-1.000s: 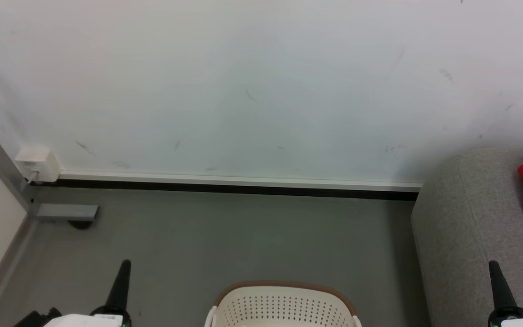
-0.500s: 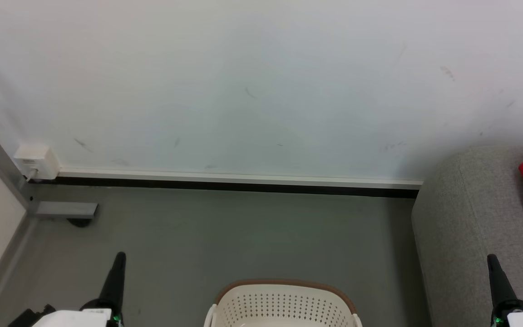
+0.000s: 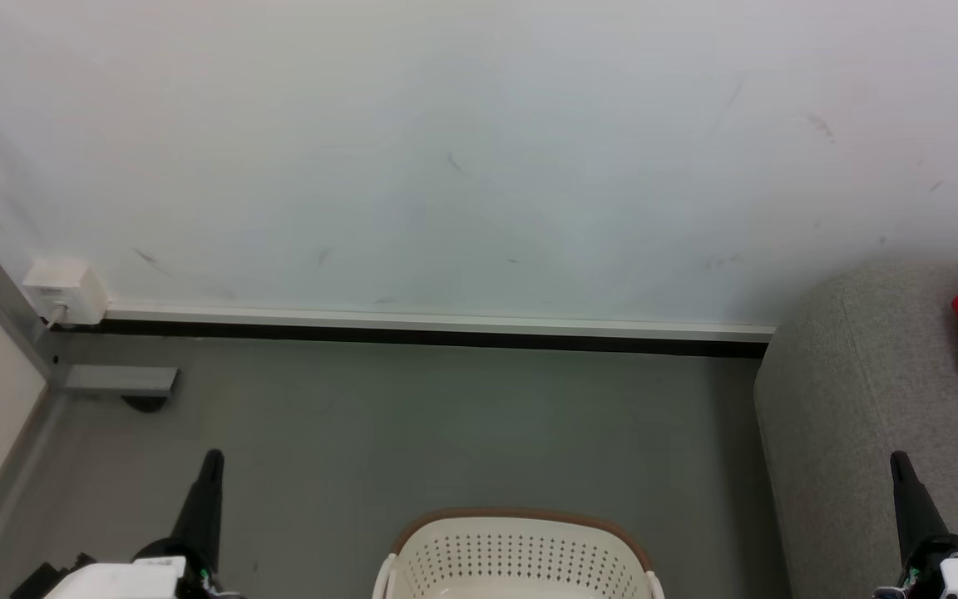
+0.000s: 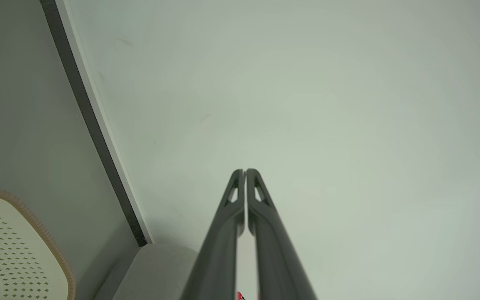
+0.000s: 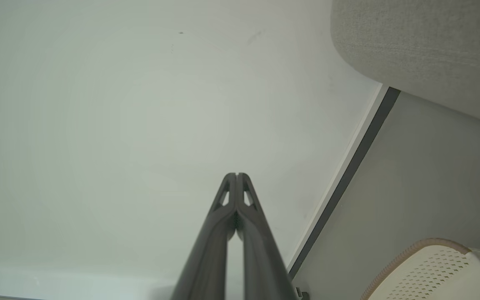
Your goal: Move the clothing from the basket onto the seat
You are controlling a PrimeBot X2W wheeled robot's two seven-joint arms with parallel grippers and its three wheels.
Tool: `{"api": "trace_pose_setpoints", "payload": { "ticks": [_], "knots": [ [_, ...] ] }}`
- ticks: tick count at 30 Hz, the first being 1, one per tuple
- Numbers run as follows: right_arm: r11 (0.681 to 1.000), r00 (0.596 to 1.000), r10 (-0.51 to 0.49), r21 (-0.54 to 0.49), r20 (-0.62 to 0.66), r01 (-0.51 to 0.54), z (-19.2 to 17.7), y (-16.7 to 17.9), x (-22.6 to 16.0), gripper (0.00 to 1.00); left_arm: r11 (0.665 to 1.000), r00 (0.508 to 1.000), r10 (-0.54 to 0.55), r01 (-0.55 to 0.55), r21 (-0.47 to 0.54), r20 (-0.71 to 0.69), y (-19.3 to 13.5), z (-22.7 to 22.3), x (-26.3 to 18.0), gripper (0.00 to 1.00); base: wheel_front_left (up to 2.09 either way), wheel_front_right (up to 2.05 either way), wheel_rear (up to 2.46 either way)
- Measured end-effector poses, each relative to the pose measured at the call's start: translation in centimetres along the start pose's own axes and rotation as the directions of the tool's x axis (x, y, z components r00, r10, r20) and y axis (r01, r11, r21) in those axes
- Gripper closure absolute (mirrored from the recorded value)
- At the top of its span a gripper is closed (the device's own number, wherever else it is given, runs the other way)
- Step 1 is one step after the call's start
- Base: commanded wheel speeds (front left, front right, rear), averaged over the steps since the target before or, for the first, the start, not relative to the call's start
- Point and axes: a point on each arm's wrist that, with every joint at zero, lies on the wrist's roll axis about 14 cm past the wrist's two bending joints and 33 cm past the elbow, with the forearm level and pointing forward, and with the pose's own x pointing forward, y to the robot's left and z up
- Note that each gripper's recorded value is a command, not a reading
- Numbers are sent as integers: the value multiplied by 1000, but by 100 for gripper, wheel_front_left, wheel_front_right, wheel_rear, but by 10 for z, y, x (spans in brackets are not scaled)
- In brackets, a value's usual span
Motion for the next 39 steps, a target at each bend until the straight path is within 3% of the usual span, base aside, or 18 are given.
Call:
{"api": "trace_pose_setpoints", "payload": {
  "ticks": [13,39],
  "knots": [
    [996,1000,20,83,-9,-20,-1,6,5,100,997,1000,-21,22,-75,7,-5,4,3,100,0,0,0],
    [996,1000,21,83,-8,-20,-1,6,5,100,997,1000,-22,22,-75,7,-5,4,3,100,0,0,0]
  ]
}}
